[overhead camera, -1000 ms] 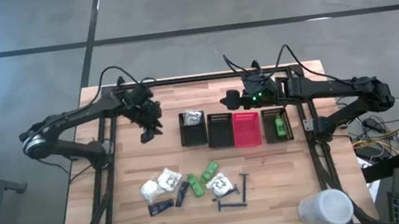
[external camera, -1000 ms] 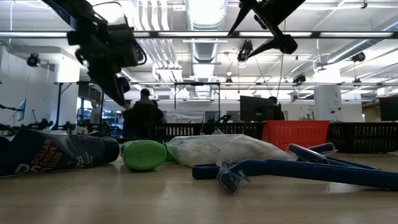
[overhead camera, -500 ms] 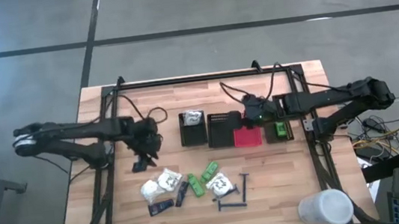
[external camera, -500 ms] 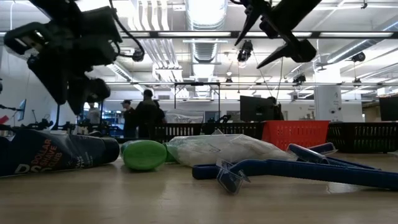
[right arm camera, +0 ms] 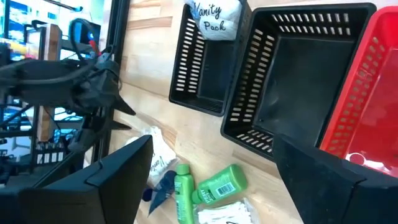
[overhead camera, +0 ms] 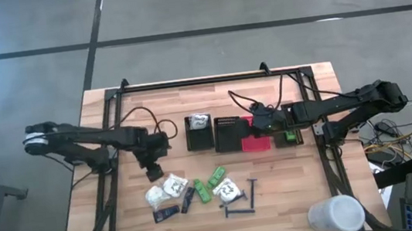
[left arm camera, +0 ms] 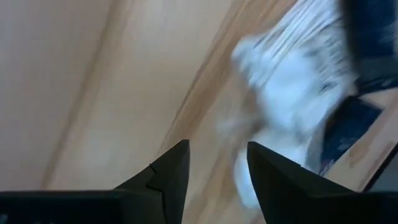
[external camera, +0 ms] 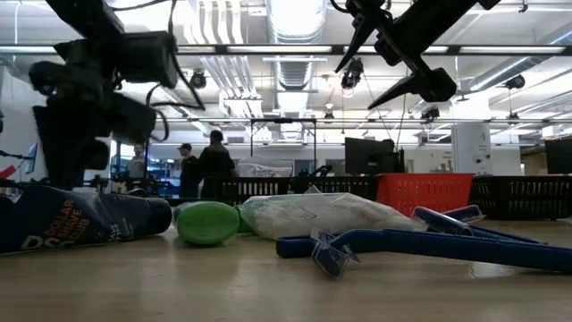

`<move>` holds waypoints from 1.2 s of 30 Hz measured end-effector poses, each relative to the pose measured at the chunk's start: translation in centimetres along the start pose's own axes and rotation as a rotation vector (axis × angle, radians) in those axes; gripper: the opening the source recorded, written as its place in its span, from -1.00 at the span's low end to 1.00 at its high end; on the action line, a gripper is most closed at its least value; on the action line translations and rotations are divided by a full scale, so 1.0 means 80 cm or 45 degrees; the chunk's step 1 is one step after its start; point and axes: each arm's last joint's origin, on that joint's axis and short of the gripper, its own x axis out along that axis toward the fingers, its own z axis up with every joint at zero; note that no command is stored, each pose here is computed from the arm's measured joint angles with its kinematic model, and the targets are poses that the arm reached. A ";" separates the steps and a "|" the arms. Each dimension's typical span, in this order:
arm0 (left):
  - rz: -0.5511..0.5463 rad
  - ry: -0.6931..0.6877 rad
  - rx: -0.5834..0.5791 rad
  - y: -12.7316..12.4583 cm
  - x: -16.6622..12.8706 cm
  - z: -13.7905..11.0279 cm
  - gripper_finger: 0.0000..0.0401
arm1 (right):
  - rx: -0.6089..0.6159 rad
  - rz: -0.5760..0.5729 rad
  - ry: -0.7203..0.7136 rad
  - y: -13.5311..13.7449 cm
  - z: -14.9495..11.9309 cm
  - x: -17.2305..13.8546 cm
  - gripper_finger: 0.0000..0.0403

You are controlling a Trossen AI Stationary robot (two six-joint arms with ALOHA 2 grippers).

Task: Pick & Place Travel size toiletries
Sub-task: Put the white cotton pack into the left black bin

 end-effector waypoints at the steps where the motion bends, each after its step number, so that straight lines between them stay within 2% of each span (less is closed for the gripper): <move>1: 0.011 0.046 -0.015 0.000 0.003 -0.003 -0.18 | -0.007 0.000 0.000 0.000 0.000 0.000 0.63; 5: 0.038 0.143 -0.006 -0.003 0.014 -0.008 -0.18 | -0.027 -0.001 0.000 0.000 0.000 0.000 0.68; 13: -0.020 0.109 0.008 -0.011 0.024 0.001 -0.18 | -0.049 -0.003 0.000 0.000 0.000 0.000 0.73; 18: -0.091 0.130 -0.069 -0.011 0.034 0.005 -0.18 | -0.057 -0.003 0.000 0.000 0.000 0.000 0.72; 26: -0.173 0.171 -0.222 0.007 0.060 -0.009 -0.18 | -0.068 -0.005 0.000 -0.001 0.000 0.000 0.60; 32: -0.246 0.094 -0.171 0.003 0.055 -0.009 -0.19 | -0.061 -0.012 -0.037 -0.001 0.001 0.000 0.54; 36: -0.253 0.046 -0.118 0.002 0.053 -0.007 -0.31 | -0.061 -0.014 -0.041 -0.001 0.001 0.000 0.51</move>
